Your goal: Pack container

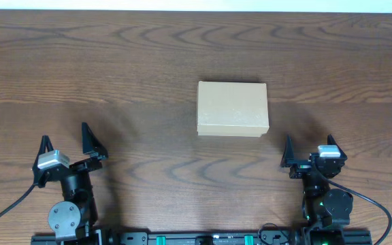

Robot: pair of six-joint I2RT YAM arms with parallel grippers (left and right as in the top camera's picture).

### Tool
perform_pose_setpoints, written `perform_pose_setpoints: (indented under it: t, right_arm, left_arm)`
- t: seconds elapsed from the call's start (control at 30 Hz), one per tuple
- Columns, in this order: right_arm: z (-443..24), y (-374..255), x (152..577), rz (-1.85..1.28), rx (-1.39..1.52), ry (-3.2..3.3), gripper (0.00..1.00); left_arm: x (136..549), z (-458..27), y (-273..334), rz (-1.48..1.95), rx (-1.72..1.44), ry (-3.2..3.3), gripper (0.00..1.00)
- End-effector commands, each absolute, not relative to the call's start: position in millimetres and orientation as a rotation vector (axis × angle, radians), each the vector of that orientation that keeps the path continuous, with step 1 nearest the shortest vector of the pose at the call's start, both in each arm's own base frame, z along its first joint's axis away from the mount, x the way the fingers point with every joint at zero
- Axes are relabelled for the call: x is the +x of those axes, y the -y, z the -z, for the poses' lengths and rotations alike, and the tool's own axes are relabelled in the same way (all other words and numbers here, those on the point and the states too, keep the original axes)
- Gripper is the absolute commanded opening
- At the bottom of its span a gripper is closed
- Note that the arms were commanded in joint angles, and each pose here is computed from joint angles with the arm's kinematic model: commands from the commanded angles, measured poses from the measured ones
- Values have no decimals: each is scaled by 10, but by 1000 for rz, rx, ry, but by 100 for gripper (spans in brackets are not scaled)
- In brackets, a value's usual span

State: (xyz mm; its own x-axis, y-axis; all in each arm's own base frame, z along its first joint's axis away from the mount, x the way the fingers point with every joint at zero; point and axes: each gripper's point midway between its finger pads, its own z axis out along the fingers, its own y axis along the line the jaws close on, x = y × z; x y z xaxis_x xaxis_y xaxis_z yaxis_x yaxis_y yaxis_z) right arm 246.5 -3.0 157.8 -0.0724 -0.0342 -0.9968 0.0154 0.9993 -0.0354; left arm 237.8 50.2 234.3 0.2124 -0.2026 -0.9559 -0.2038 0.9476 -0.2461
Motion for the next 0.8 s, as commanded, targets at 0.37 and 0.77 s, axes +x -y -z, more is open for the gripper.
perform_pose_setpoints:
  t: [0.37, 0.77]
  right_arm:
    - [-1573, 64, 2462, 59, -9, -1643, 99]
    - [-1573, 64, 2462, 59, -8, -1643, 99]
  left_arm:
    - [2373, -2084, -557, -15, -386, -1381, 95]
    - [2372, -1379, -543, -38, -422, -1668, 95]
